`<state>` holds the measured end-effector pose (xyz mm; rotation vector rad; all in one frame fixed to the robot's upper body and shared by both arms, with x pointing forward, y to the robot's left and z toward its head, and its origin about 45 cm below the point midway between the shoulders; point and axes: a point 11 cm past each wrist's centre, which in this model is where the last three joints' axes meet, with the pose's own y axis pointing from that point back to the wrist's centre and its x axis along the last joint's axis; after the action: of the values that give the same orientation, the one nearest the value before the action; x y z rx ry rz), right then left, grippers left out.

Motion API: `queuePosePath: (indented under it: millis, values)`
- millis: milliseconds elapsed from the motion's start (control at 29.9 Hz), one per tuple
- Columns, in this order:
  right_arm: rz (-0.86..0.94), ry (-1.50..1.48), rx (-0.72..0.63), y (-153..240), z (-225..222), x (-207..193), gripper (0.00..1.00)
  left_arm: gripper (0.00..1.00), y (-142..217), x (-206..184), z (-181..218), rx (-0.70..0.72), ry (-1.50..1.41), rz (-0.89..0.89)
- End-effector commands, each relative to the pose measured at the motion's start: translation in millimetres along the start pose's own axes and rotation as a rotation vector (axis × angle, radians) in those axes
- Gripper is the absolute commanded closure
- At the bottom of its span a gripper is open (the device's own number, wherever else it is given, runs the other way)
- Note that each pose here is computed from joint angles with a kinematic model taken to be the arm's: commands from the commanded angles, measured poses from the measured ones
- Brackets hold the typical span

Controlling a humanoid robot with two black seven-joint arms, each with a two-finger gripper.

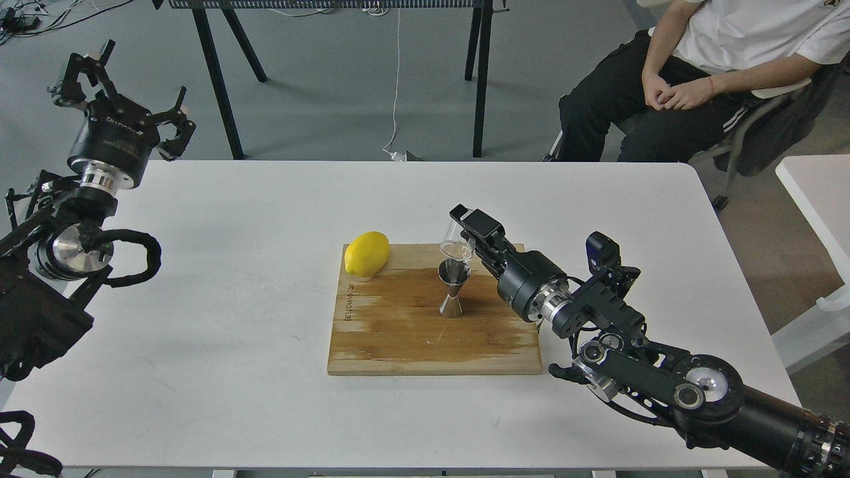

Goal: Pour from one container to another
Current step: 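Pour from the tilted cup into the jigger, then turn it upright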

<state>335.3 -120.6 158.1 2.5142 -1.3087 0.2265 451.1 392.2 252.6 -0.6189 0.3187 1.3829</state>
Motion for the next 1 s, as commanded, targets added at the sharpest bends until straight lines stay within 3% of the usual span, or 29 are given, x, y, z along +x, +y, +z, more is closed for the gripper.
queuePosePath:
  millis: [0,602,970]
  values:
    - [-0.015,0.035,0.008,3,2,-3,0.69,0.0,1,1,0,0.001,-0.001,0.001]
    - [-0.036,0.158,0.096,11,6,-4,0.69,0.0,1,1,0,0.001,-0.002,0.003]
    - [0.013,0.001,0.049,20,6,12,0.69,0.0,3,3,0,0.002,-0.004,0.006]
